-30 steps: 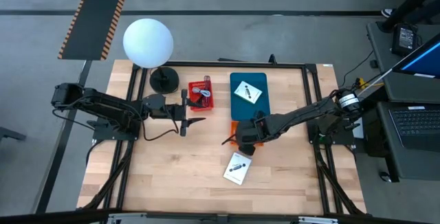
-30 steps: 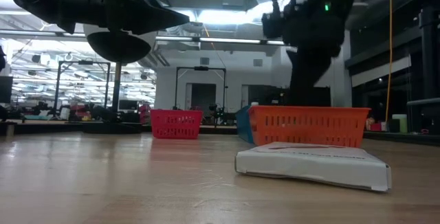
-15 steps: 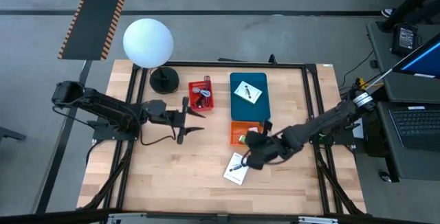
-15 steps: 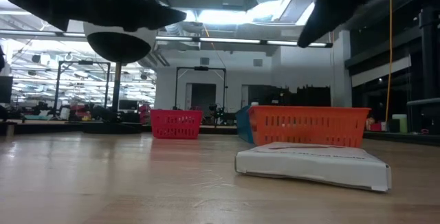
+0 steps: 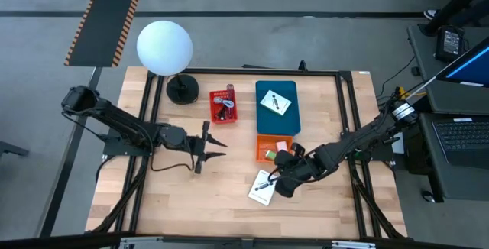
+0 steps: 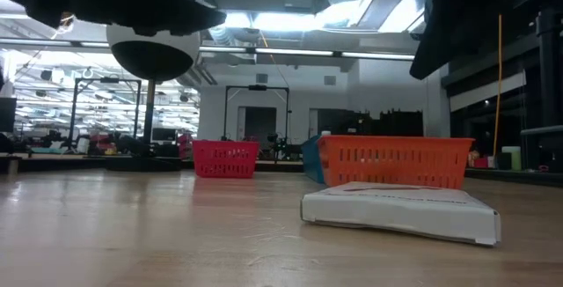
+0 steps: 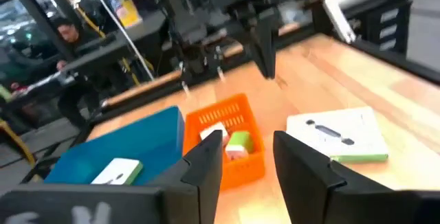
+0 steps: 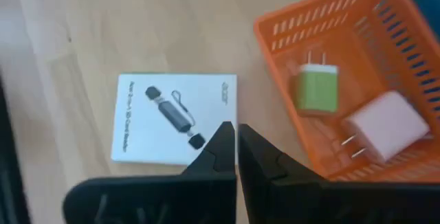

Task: Pick and place items into bin
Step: Put the white card reader box into the blue bin

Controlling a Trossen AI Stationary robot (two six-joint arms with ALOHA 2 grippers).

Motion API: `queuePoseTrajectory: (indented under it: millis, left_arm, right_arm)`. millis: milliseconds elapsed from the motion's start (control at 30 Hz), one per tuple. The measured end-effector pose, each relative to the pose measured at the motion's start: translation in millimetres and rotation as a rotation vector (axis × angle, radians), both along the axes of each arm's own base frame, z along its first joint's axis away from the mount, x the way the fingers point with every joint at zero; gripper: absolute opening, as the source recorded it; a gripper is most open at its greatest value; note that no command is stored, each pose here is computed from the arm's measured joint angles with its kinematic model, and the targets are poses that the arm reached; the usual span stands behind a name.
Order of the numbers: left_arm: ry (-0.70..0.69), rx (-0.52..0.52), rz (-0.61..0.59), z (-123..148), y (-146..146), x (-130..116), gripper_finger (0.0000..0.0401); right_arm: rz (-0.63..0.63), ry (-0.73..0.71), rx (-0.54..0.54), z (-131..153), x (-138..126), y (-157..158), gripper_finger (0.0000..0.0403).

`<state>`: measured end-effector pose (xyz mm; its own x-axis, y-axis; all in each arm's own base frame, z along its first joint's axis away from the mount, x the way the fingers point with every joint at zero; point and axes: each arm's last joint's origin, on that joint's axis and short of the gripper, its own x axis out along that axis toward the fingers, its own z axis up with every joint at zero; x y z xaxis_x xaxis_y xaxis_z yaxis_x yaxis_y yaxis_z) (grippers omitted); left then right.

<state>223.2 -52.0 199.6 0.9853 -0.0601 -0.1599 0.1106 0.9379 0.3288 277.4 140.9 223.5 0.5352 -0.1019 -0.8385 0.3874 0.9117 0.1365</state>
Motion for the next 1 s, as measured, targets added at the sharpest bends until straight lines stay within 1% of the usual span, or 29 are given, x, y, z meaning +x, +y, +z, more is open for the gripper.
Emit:
queuePoseTrajectory:
  millis: [133,267,367,500,567,733,1000]
  left_arm:
    - [0.084,0.056,0.007,-4.0,-19.4,11.6,0.0101]
    - [0.120,0.139,-0.104,-11.7,-41.1,21.2,0.0069]
    - [0.142,0.169,-0.145,-17.6,-53.3,23.9,0.0045]
    - [0.161,0.129,-0.139,-21.3,-63.6,26.8,0.0012]
    - [0.170,0.109,-0.120,-23.0,-67.7,28.2,0.0004]
    - [0.192,0.104,-0.122,-28.8,-82.3,40.2,0.0002]
    - [0.243,0.063,-0.133,-44.2,-104.4,59.8,0.0003]
  right_arm:
    - [-0.007,0.014,0.028,-2.5,0.8,1.1,0.0000]
    - [-0.014,0.008,0.064,-1.9,-0.3,5.6,0.0000]
    - [-0.019,0.013,0.077,-3.3,-3.8,12.1,0.0000]
    - [-0.057,0.039,0.095,-13.9,-6.5,23.8,0.0000]
    - [-0.073,0.060,0.097,-21.4,-6.8,29.9,0.0000]
    - [-0.088,0.080,0.100,-31.2,0.3,40.3,0.0000]
    - [-0.114,0.122,0.080,-43.9,5.5,41.5,0.0000]
